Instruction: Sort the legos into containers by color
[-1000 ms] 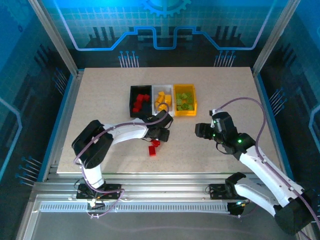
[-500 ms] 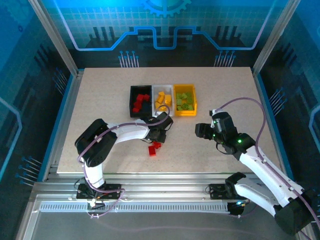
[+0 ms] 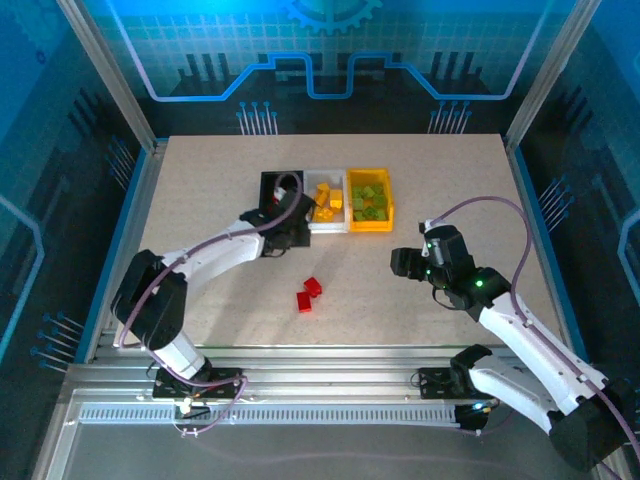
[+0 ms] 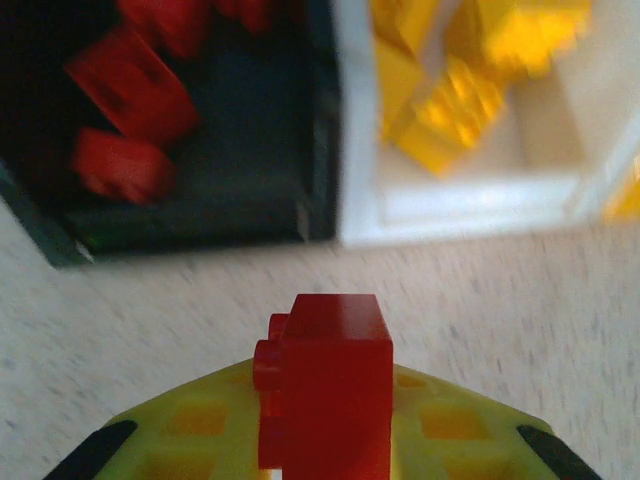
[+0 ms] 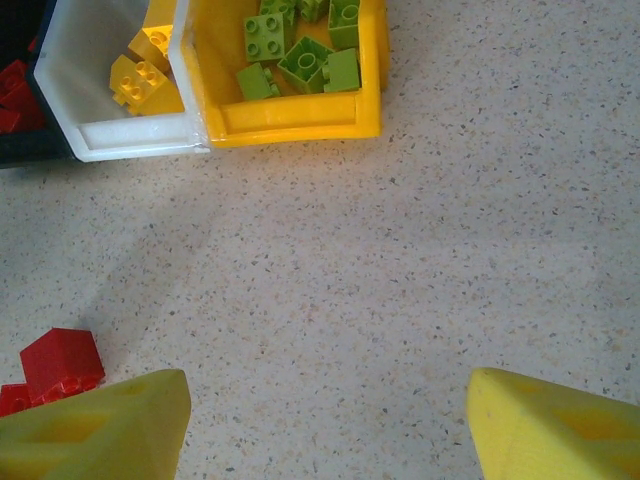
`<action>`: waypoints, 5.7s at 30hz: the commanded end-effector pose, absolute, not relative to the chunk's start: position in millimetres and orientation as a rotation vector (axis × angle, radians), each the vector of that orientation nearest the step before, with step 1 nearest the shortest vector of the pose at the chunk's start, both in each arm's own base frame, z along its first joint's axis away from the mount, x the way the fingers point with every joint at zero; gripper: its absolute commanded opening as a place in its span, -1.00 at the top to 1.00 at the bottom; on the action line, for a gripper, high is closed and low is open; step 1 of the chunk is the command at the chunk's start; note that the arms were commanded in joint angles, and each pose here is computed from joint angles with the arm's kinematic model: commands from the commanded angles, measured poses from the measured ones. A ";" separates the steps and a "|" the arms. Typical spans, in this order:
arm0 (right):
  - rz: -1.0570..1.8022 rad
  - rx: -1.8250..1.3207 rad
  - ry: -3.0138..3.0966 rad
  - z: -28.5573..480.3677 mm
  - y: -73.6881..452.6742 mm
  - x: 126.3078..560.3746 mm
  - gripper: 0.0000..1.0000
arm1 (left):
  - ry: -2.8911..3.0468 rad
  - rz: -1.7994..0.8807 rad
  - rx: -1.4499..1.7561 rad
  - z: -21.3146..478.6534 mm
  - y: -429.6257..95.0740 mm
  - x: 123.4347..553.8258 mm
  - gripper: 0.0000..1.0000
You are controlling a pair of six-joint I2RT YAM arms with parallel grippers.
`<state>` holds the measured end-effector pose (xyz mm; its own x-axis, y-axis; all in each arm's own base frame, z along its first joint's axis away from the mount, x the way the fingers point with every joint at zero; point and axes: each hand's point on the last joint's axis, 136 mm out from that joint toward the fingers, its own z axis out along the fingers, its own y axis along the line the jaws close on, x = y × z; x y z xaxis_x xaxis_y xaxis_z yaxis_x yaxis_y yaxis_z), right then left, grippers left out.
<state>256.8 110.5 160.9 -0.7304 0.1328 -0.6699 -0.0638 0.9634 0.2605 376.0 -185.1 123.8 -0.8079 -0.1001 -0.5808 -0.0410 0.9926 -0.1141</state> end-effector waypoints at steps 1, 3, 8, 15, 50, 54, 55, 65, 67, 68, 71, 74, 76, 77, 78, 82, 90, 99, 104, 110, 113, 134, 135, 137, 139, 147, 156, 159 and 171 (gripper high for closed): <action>0.358 0.053 2.371 157.5 113.5 254.4 -0.49 | 2.463 -0.084 -0.183 140.7 -163.8 403.3 0.64; 0.356 0.053 2.372 157.3 113.2 254.5 -0.49 | 2.446 -0.069 -0.204 144.2 -160.4 421.2 0.64; 0.338 0.051 2.378 158.9 111.0 253.5 -0.49 | 2.448 -0.027 -0.266 138.5 -152.7 461.7 0.62; 0.326 0.047 2.371 166.8 108.5 252.1 -0.49 | 2.475 -0.047 -0.285 133.1 -156.0 479.1 -0.04; 0.409 -0.079 2.431 148.0 139.4 252.9 -0.50 | 2.685 -0.024 0.417 42.6 -255.3 257.4 -0.84; 0.403 -0.078 2.432 147.3 138.4 252.3 -0.51 | 2.695 0.019 0.426 27.7 -252.7 258.6 -0.71; 0.399 -0.078 2.433 146.6 137.8 251.7 -0.50 | 2.705 0.030 0.427 22.8 -251.9 257.7 -0.61; 0.377 -0.064 2.427 147.0 134.1 252.4 -0.50 | 2.723 0.026 0.413 13.7 -250.0 254.1 -0.08; 0.378 -0.061 2.427 146.9 134.1 252.8 -0.50 | 2.718 0.024 0.409 16.1 -249.0 254.0 0.04; 0.377 -0.062 2.428 146.4 134.2 252.8 -0.51 | 2.714 0.018 0.409 18.0 -249.5 254.1 0.07; 0.375 -0.056 2.427 146.3 133.6 253.3 -0.50 | 2.705 0.003 0.395 23.1 -250.6 255.8 0.23; 0.374 -0.054 2.425 146.8 133.2 253.3 -0.51 | 2.681 -0.027 0.361 36.1 -251.4 262.0 0.28; 0.374 -0.056 2.426 147.2 133.5 253.2 -0.50 | 2.657 -0.058 0.307 51.1 -246.8 272.4 0.29; 0.374 -0.055 2.426 147.0 133.4 253.3 -0.50 | 2.641 -0.070 0.268 59.7 -242.2 279.8 0.29; 0.375 -0.053 2.425 147.3 133.6 253.4 -0.50 | 2.627 -0.090 0.223 68.9 -236.2 288.8 0.29; 0.379 -0.047 2.421 148.1 133.9 254.1 -0.50 | 2.543 -0.106 0.058 106.4 -207.7 332.5 0.29; 0.374 -0.046 2.420 151.1 133.2 254.4 -0.50 | 2.474 -0.063 -0.172 128.0 -169.2 421.6 0.28; 0.371 -0.049 2.399 164.6 129.7 251.6 -0.51 | 2.488 -0.021 -0.256 122.4 -156.8 468.1 0.04; 0.435 -0.092 2.394 169.1 141.0 252.2 -0.51 | 2.466 -0.103 -0.233 138.2 -166.0 459.0 -0.62; 0.563 -0.217 2.384 171.8 164.1 247.9 -0.52 | 2.436 -0.250 -0.126 169.4 -189.8 407.3 -0.91; 0.650 -0.326 2.370 173.1 181.4 240.6 -0.53 | 2.470 -0.248 -0.014 161.9 -202.3 363.0 -0.97; 0.525 -0.660 2.362 155.1 219.6 212.4 -0.55 | 2.823 -0.162 0.254 29.0 -238.2 202.9 -0.53; 0.520 -0.657 2.358 156.2 218.3 212.5 -0.55 | 2.837 -0.143 0.251 23.4 -237.4 201.7 -0.47; 0.520 -0.656 2.350 157.9 217.4 211.8 -0.55 | 2.852 -0.094 0.250 14.0 -233.0 201.3 -0.39; 0.514 -0.650 2.350 157.8 216.0 212.0 -0.55 | 2.854 -0.062 0.247 8.5 -230.9 203.3 -0.27; 0.512 -0.642 2.356 153.3 215.2 211.8 -0.55 | 2.817 0.002 0.238 6.5 -224.7 216.7 -0.02; 0.489 -0.615 2.347 156.1 211.9 215.7 -0.55 | 2.749 0.007 0.212 28.6 -219.3 232.3 0.36; 0.480 -0.598 2.340 158.3 209.8 217.1 -0.54 | 2.713 -0.007 0.166 45.0 -212.2 243.3 0.38; 0.461 -0.500 2.346 162.2 199.9 226.4 -0.55 | 2.433 -0.125 -0.221 142.3 -163.2 376.3 0.41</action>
